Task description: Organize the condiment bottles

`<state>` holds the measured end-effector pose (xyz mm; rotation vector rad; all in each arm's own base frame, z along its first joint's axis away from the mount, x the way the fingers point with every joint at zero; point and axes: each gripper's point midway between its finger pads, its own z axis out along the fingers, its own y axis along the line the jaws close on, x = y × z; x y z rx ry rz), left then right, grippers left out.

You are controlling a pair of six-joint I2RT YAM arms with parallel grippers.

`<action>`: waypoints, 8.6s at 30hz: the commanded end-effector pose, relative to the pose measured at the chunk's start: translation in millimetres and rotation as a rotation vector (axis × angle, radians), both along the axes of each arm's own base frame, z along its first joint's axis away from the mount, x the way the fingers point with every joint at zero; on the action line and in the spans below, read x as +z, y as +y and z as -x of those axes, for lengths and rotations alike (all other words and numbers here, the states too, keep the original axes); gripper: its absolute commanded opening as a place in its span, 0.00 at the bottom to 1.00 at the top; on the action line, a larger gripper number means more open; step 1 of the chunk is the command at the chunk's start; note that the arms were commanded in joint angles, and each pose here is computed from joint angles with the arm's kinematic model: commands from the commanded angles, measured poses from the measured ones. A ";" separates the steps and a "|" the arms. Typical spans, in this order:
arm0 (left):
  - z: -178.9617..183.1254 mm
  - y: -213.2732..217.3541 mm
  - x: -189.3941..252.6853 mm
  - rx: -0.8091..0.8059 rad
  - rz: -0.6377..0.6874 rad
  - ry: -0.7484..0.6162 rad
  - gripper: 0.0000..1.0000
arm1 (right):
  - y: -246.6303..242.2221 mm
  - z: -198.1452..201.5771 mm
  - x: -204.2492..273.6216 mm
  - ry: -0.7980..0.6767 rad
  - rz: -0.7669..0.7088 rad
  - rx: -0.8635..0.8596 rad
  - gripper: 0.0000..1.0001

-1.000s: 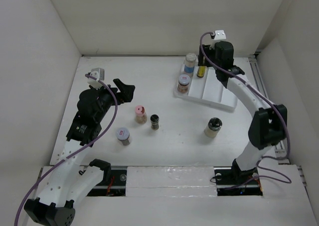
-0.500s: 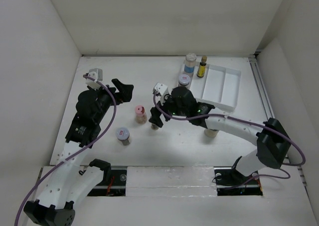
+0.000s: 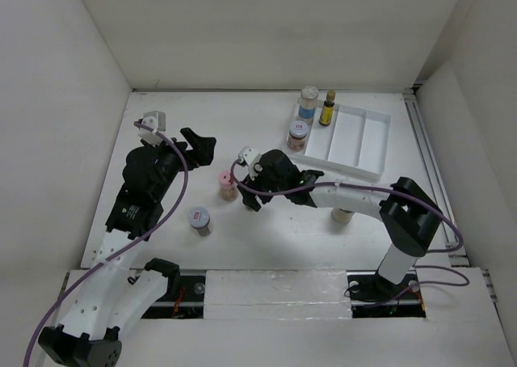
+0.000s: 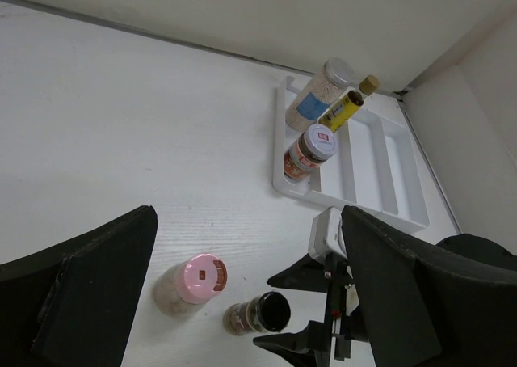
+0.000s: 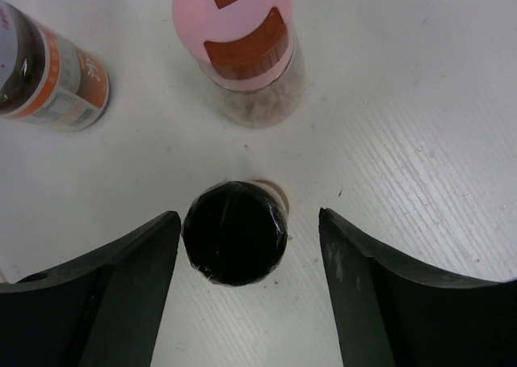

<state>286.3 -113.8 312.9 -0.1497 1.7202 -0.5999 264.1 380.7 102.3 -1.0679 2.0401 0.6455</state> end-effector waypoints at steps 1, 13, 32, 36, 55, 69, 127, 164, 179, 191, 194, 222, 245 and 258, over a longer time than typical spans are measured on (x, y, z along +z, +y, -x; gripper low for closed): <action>1.2 -0.6 10.6 -0.005 0.009 -0.043 0.94 | 20.3 -20.2 41.5 -0.114 -0.091 -0.027 0.72; -0.5 -2.8 10.3 -0.015 0.010 -0.043 0.94 | -24.0 -41.3 125.1 -0.263 -0.196 -0.195 0.38; -0.9 -6.3 7.7 -0.033 0.009 -0.033 0.94 | -247.9 -231.5 123.7 -0.289 -0.146 -0.842 0.38; 0.1 -4.0 10.3 -0.022 0.010 -0.043 0.94 | -255.7 -254.8 113.5 -0.288 -0.132 -0.875 0.38; -3.1 -6.8 4.5 -0.031 0.005 -0.023 0.94 | -253.6 -287.8 46.2 -0.184 -0.074 -0.848 0.65; 3.7 -8.0 15.2 -0.050 0.018 -0.059 0.95 | -261.1 -163.6 134.3 -0.305 -0.155 -0.947 0.95; 4.2 -7.3 13.6 -0.044 0.024 -0.049 0.96 | -353.3 -274.0 159.6 -0.357 -0.062 -1.114 0.59; 8.1 3.8 17.8 0.009 0.024 -0.063 0.96 | -43.6 -87.7 133.4 -0.259 -0.261 -0.108 0.67; 13.7 15.8 28.4 0.069 0.046 -0.086 0.96 | 70.7 -48.1 47.0 -0.226 -0.129 0.112 0.93; 15.1 11.5 30.6 0.040 0.042 -0.097 0.96 | 98.4 -71.8 50.3 -0.258 -0.195 0.074 0.52; 12.7 10.7 30.4 0.040 0.042 -0.097 0.96 | 78.1 -68.4 101.6 -0.323 -0.246 0.016 0.47; 7.0 -1.6 19.3 -0.018 0.028 -0.069 0.96 | -334.9 -239.4 94.8 -0.341 -0.074 -1.066 0.43; 6.1 1.5 17.0 0.000 0.024 -0.061 0.96 | -348.5 -258.7 100.4 -0.318 -0.122 -1.088 0.93; 13.8 35.6 36.8 0.183 0.082 -0.109 0.96 | -29.7 -56.0 98.1 -0.251 -0.259 -0.001 0.49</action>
